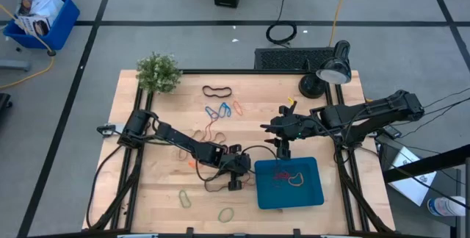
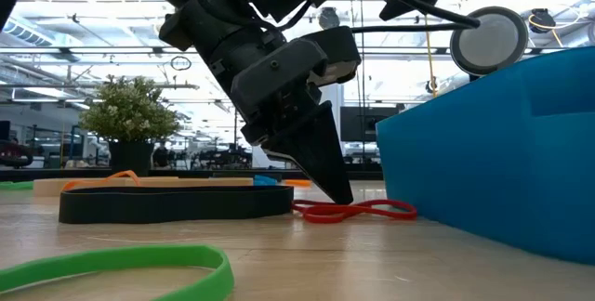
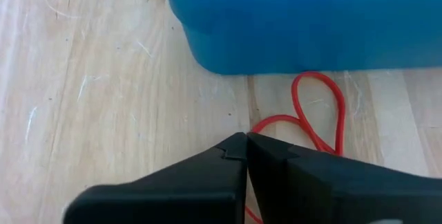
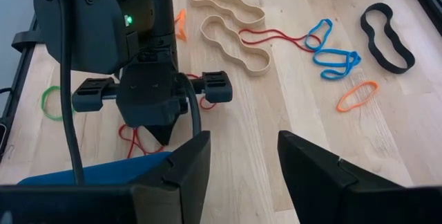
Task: Pick and place rubber bands into bin
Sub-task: Put the red rubber band into the blue bin
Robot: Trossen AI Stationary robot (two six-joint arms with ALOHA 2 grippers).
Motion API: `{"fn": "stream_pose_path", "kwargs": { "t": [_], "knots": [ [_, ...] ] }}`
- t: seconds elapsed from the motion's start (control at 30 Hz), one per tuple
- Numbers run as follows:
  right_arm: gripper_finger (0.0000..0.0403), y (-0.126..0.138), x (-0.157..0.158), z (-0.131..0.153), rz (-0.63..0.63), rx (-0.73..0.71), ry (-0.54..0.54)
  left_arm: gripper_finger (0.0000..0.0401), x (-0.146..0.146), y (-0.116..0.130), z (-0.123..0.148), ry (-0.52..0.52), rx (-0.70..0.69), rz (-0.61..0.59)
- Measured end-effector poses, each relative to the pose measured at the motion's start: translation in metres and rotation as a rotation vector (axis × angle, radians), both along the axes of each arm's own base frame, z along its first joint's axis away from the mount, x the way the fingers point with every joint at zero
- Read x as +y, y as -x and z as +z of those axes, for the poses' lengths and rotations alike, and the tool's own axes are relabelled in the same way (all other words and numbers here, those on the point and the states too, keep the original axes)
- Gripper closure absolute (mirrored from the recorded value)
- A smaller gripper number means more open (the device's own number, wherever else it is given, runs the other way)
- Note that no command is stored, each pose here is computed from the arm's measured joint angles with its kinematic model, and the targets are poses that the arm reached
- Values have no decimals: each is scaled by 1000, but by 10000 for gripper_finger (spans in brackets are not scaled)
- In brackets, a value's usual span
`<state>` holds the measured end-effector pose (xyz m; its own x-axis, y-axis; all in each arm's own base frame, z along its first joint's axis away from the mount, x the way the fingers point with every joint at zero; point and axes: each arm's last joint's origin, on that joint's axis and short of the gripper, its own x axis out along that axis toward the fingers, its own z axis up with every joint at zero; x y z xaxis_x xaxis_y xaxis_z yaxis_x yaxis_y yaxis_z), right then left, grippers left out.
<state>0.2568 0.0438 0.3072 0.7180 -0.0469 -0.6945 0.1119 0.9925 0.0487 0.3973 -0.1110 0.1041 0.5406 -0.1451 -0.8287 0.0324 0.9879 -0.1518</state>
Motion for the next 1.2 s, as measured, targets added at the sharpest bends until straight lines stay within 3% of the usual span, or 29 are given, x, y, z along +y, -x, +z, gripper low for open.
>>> {"fn": "stream_pose_path", "kwargs": {
  "t": [0.37,0.63,0.73,1.2],
  "knots": [
    [236,0,0,0,3,0,3,382,0,2,-1,11,27,-12],
    [236,0,0,0,3,0,3,387,-9,7,-2,-170,8,-264],
    [236,0,0,0,3,0,3,377,-12,8,-2,-204,-9,-263],
    [236,0,0,0,4,0,2,331,-12,9,-3,-169,12,-235]
  ]
}}
